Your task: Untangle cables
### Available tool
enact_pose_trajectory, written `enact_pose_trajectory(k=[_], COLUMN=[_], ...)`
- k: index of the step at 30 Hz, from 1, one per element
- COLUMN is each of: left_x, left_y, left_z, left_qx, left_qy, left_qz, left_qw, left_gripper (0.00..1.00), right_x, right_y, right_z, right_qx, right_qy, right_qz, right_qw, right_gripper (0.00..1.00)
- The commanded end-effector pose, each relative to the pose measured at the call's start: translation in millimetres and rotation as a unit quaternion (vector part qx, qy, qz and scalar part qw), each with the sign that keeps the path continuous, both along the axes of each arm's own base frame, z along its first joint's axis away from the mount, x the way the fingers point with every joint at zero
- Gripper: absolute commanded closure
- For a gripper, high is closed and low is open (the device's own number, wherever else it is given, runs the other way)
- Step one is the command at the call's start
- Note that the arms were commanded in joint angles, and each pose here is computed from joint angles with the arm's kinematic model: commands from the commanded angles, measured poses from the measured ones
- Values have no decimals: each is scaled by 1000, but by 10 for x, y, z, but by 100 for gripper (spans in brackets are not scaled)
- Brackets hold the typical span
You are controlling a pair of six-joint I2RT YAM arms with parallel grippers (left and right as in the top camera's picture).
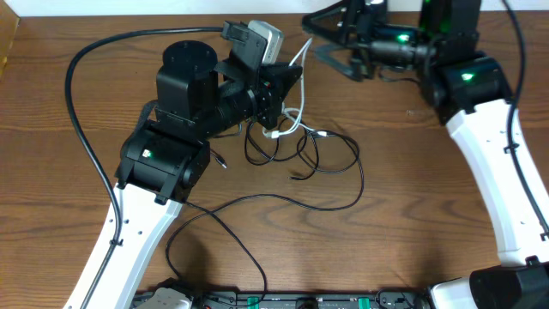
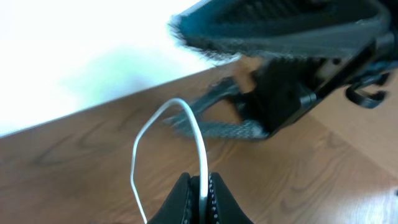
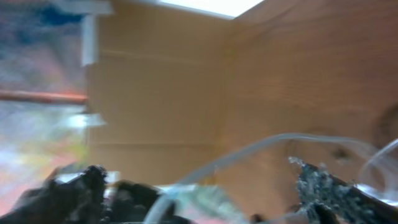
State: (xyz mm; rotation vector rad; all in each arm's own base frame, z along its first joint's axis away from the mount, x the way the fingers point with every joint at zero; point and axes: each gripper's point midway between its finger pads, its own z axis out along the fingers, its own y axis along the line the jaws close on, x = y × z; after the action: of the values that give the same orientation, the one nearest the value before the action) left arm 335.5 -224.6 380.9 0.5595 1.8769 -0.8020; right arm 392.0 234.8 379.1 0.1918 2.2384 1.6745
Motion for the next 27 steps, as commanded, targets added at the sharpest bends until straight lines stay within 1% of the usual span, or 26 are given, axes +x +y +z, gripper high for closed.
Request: enact_pose_trajectory(k=[1, 3, 5, 6, 8, 10, 13, 15, 17, 22, 27], left_x=[79, 84, 80, 72, 56, 18, -155, -201, -198, -207, -165], left_y=[79, 77, 78, 82, 88, 68, -49, -60, -44, -28, -7], left_z=[39, 164, 361, 470, 703, 905, 1222, 1359, 1423, 1511, 1452], left_qx=[3, -19, -46, -57, -81, -116, -184, -212, -222, -258, -249], left_qy=[-6, -15, -35, -48, -79, -93, -100, -107, -114, -95, -89], left_qz=[32, 37, 40, 41, 41, 33, -23, -34, -31, -28, -20], left_qw=[999, 999, 998, 996, 993, 988, 977, 971, 968, 961, 964], left_gripper=[92, 93, 93, 92, 93, 92, 93, 93, 93, 93, 93], right_x=[163, 198, 151, 106, -4, -106, -223, -266, -285, -314, -426], right_y=[-373, -727, -1048, -1161, -1254, -1231, -1146, -1066, -986, -700, -595], right_z=[-253, -626, -942, -1055, -1205, -1282, -1417, -1538, -1667, -1984, -2287], right_qx=[-114, -200, -275, -305, -345, -361, -371, -373, -374, -360, -364], right_qy=[-102, -59, -6, 11, 23, 22, 33, 37, 36, 18, 24], right_qz=[-28, -72, -107, -113, -95, -64, -36, -21, -10, 20, 38], right_qw=[988, 975, 955, 946, 934, 930, 927, 927, 927, 932, 930], right_gripper=[1, 1, 1, 1, 1, 1, 1, 1, 1, 1, 1])
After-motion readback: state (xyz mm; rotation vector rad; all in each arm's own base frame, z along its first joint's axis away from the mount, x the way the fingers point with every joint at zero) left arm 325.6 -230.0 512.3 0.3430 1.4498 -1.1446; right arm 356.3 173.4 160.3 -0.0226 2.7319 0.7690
